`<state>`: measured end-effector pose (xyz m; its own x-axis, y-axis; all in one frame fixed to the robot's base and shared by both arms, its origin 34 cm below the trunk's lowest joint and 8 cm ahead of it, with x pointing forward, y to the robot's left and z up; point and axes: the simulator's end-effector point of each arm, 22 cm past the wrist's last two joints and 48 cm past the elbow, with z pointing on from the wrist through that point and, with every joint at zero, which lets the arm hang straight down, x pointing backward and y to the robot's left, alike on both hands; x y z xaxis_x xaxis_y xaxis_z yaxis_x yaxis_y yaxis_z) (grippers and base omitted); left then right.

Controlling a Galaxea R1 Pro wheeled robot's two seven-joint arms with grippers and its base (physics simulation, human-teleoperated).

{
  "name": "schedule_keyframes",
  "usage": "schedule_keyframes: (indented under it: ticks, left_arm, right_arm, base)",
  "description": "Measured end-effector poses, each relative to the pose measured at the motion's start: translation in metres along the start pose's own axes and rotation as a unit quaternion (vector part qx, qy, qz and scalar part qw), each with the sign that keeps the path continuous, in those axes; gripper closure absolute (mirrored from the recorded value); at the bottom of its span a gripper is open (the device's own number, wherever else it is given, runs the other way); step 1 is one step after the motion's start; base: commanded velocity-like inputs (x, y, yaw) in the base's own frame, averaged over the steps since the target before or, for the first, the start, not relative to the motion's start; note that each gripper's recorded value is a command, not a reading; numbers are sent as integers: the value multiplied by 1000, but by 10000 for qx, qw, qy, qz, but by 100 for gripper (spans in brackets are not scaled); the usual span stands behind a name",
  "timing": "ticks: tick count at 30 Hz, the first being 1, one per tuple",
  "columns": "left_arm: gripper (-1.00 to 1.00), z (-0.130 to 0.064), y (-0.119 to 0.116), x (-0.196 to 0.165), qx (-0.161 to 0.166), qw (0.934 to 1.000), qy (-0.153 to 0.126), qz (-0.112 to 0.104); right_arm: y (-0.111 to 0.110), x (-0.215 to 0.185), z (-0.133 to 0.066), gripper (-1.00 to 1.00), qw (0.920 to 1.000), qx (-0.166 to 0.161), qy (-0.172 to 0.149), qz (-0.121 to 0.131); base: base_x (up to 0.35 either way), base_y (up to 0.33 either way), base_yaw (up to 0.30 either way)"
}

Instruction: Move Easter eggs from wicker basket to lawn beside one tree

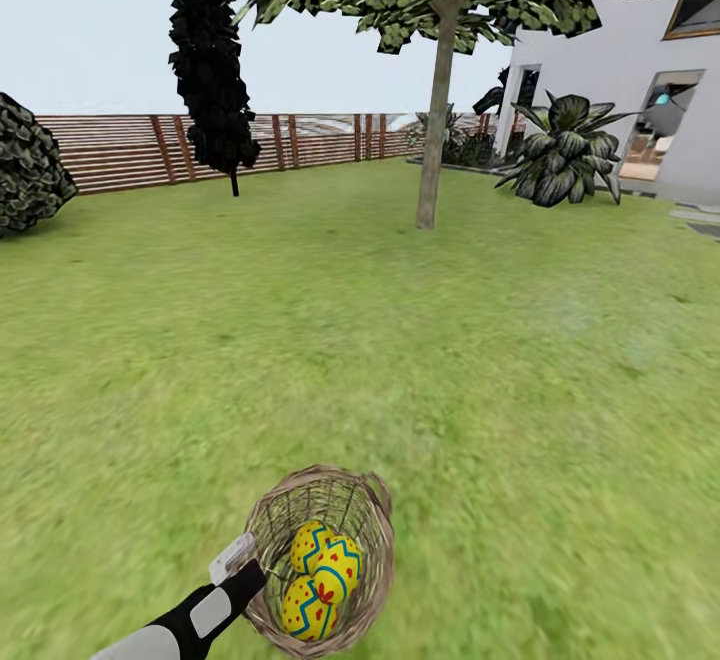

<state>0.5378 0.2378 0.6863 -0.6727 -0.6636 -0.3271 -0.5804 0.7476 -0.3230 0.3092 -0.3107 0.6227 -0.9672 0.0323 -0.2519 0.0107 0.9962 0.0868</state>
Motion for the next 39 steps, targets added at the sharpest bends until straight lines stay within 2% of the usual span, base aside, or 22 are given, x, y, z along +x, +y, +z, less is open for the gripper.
schedule_keyframes:
  ticks: [21, 39]
  left_arm:
    - [100, -8, -10, -11, 105, 9999, -122, 1]
    - [100, -8, -11, -10, 111, 9999, -110, 8]
  right_arm:
    - [0, -13, -3, -100, 9999, -5, -154, -9]
    - [0, -13, -3, -100, 9999, 6, -145, -5]
  base:
    - [341, 0, 0]
    - [341, 0, -24]
